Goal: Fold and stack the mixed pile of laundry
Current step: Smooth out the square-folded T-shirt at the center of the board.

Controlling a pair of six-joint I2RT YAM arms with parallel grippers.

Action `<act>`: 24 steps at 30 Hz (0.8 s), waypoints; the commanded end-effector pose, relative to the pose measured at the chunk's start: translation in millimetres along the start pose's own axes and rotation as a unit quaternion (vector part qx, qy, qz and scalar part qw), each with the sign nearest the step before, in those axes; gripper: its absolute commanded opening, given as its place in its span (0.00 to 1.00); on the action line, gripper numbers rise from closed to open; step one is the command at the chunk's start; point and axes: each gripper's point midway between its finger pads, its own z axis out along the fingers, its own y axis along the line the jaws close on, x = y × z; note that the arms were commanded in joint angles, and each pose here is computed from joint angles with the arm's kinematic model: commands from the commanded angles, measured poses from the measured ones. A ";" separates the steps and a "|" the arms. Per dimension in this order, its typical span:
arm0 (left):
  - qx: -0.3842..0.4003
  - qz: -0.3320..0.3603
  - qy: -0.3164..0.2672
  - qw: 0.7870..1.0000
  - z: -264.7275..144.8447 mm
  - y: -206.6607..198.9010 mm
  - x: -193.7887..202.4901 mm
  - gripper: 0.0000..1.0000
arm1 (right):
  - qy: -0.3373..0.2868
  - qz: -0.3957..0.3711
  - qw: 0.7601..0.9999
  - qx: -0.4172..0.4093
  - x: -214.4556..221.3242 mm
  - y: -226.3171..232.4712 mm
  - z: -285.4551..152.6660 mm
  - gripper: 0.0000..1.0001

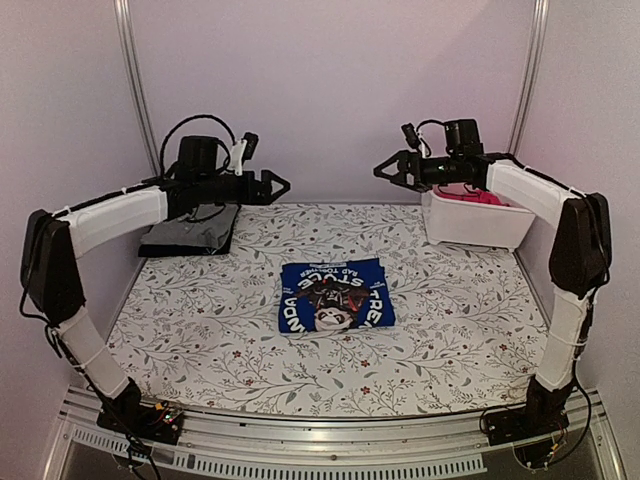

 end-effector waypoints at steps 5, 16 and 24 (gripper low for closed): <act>0.201 -0.190 0.107 0.955 51.8 -57.0 109.1 1.00 | 0.146 0.181 0.955 -0.183 124.5 16.1 55.5 0.99; 0.207 -0.299 0.188 0.912 129.5 -44.3 185.3 1.00 | 0.207 0.296 0.914 -0.183 201.5 -16.4 109.1 0.99; 0.130 -0.334 0.189 0.914 135.3 31.4 215.0 1.00 | 0.196 0.332 0.916 -0.110 236.9 -87.3 110.1 0.99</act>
